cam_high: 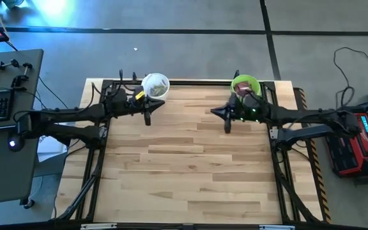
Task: Sort candy by brand, put in halloween buckets
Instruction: Return to Home Position
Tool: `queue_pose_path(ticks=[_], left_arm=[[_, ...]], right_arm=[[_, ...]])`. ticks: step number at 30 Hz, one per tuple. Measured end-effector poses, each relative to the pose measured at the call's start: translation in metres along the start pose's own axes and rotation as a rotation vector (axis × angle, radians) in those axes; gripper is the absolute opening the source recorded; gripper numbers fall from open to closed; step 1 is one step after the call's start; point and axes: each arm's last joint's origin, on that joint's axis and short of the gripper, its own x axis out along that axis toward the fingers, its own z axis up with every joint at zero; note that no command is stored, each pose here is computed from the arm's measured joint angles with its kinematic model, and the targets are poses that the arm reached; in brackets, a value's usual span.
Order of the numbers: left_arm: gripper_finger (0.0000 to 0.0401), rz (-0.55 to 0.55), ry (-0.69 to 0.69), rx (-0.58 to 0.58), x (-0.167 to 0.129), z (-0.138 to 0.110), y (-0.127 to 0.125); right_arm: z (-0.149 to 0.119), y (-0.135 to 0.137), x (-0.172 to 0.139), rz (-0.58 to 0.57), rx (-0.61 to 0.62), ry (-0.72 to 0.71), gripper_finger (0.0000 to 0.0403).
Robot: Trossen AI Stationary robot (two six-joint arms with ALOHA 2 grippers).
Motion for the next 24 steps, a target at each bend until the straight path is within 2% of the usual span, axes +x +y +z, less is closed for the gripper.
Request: queue_pose_path(ticks=[6, 9, 12, 17, 24], left_arm=[[0.0, -0.012, 0.015, -0.001, -0.006, -0.017, 0.002], [0.0, -0.031, 0.012, 0.0, -0.008, -0.018, 0.001], [0.0, -0.069, 0.027, 0.009, -0.009, -0.019, 0.001], [0.0, -0.058, 0.117, 0.031, -0.01, -0.028, 0.003], [0.0, -0.065, 0.04, -0.009, -0.029, -0.051, 0.005]], right_arm=[[-0.005, 0.004, -0.032, 0.037, -0.014, -0.044, 0.0], [-0.013, 0.002, -0.047, 0.057, -0.016, -0.058, 0.0], [-0.026, -0.001, -0.057, 0.07, -0.015, -0.072, 0.0], [-0.054, -0.004, -0.07, 0.087, -0.01, -0.084, 0.0], [-0.087, -0.007, -0.083, 0.095, 0.013, -0.125, 0.0]])
